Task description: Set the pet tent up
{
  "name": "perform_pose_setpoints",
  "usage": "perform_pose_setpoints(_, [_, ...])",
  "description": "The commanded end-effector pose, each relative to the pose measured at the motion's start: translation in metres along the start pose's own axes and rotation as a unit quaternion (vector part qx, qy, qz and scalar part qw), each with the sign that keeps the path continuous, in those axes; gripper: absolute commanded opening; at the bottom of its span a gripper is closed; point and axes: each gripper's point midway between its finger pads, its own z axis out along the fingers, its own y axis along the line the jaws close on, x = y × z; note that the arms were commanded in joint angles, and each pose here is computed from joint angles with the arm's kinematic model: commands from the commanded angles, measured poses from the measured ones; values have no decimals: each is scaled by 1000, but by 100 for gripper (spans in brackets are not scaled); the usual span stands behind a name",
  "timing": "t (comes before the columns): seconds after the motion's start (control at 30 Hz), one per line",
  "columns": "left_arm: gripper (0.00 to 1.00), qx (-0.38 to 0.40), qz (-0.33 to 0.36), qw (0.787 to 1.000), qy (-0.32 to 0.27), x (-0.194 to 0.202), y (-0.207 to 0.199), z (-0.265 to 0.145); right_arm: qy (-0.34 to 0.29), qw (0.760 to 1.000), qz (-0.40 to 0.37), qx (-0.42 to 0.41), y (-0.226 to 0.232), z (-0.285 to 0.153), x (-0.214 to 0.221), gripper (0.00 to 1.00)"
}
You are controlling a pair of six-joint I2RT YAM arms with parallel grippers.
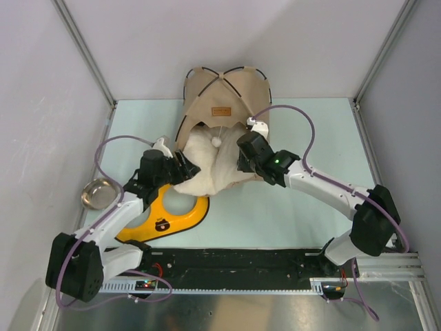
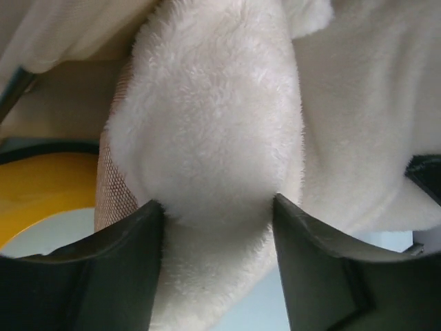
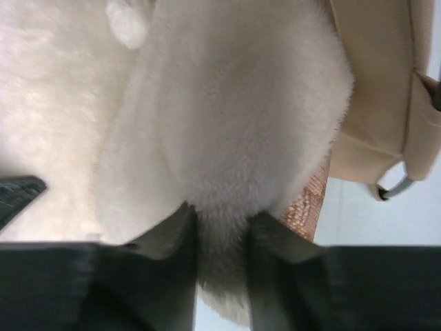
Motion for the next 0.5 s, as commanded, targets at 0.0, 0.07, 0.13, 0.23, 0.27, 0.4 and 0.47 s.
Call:
perform_pose_setpoints(0.0, [55,98,2,995,-19,-20,-54,5,-32,998,-2,-51,30,10,-19,17])
perform_pose_setpoints(0.07, [41,107,19,994,-21,-24,-64,8,-36,998,-17,-57,37,13,-22,4])
perform_pose_setpoints(0.13, [26,117,43,992,-29,-31,-79,9,-48,996,-39,-63,45,13,-26,1])
perform_pose_setpoints(0.23, [8,135,92,985,-45,-42,-106,10,-73,992,-69,-71,58,10,-33,0])
perform_pose_setpoints(0.27, [5,140,107,983,-50,-45,-115,11,-81,991,-76,-74,63,8,-35,0])
perform_pose_setpoints(0.4, [0,160,170,970,-68,-56,-144,14,-111,987,-88,-75,72,1,-43,0])
perform_pose_setpoints(0.47, [0,162,192,965,-76,-63,-152,18,-131,984,-95,-73,76,-4,-50,0])
